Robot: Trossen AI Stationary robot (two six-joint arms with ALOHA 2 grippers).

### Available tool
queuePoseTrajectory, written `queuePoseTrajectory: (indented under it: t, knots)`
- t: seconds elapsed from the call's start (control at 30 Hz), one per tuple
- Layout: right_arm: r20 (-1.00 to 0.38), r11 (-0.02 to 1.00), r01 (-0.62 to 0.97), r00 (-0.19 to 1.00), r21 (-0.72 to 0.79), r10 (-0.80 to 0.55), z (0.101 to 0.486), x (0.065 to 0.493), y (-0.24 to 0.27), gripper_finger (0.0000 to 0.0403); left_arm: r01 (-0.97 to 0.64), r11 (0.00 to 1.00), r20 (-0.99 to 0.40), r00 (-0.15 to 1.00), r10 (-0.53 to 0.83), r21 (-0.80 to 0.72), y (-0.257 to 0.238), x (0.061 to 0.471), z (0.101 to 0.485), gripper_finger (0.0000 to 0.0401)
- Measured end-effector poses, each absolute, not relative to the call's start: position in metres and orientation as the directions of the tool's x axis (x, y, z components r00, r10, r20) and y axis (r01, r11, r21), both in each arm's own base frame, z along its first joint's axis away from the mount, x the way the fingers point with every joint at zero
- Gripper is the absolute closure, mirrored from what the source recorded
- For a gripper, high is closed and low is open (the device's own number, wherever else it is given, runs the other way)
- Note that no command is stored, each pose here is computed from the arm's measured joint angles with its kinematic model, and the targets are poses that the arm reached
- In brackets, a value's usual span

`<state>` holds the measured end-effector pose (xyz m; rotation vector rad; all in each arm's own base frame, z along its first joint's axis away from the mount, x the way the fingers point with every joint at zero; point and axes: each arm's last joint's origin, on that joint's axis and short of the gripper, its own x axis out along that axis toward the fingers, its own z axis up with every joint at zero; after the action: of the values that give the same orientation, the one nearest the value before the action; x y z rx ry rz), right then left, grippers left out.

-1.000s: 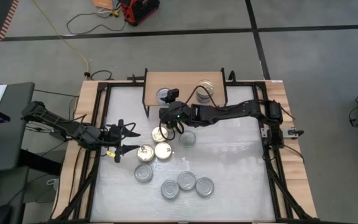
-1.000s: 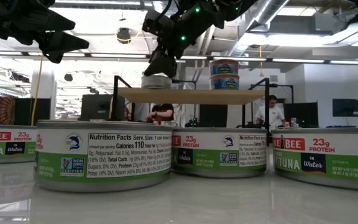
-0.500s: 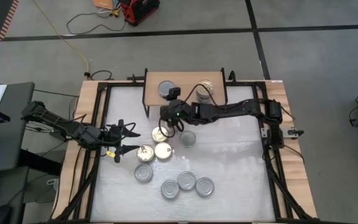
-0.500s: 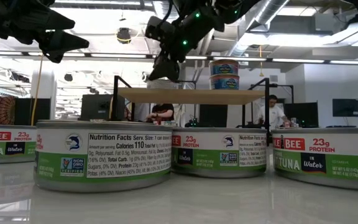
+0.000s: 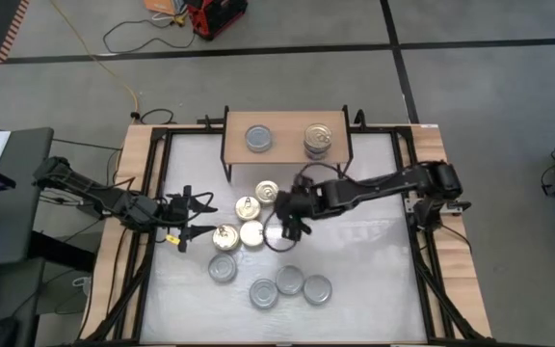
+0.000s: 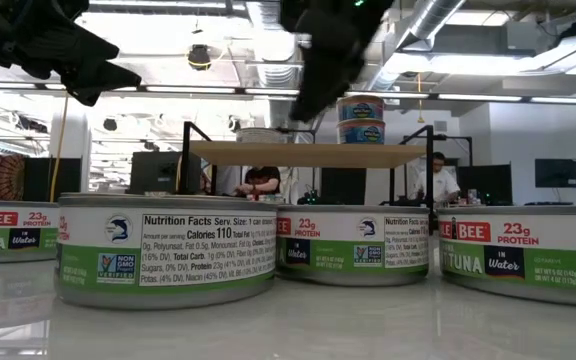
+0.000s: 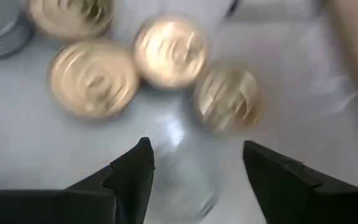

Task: Stack canned seafood by type on shelf
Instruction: Stack the green white tuna can on top of the other green white tuna can on the shelf

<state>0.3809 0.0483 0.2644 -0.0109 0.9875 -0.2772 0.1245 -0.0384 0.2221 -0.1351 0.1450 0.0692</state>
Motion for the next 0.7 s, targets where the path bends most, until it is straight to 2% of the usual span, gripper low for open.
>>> queuePoseTrajectory:
  t: [0.13, 0.33, 0.5, 0.7]
  knots:
    - [-0.915, 0.959, 0.281, 0.396, 0.039, -0.079, 0.259, 0.361, 0.084, 0.0138, -0.079, 0.988, -0.131, 0.990, 0.061, -0.136, -0.038, 0.125, 0.224, 0.0168]
    - [-0.959, 0.938, 0.323, 0.281, 0.126, 0.032, 0.244, 0.341, 0.119, 0.0154, -0.073, 0.991, -0.079, 0.995, 0.065, -0.110, -0.038, 0.125, 0.232, 0.0168]
    - [-0.959, 0.900, 0.366, 0.240, 0.235, 0.153, 0.221, 0.332, 0.135, 0.0171, -0.071, 0.992, -0.064, 0.996, 0.065, -0.104, -0.038, 0.125, 0.238, 0.0168]
    - [-0.930, 0.855, 0.387, 0.261, 0.345, 0.257, 0.202, 0.328, 0.146, 0.0181, -0.064, 0.992, -0.082, 0.995, 0.054, -0.113, -0.039, 0.125, 0.236, 0.0168]
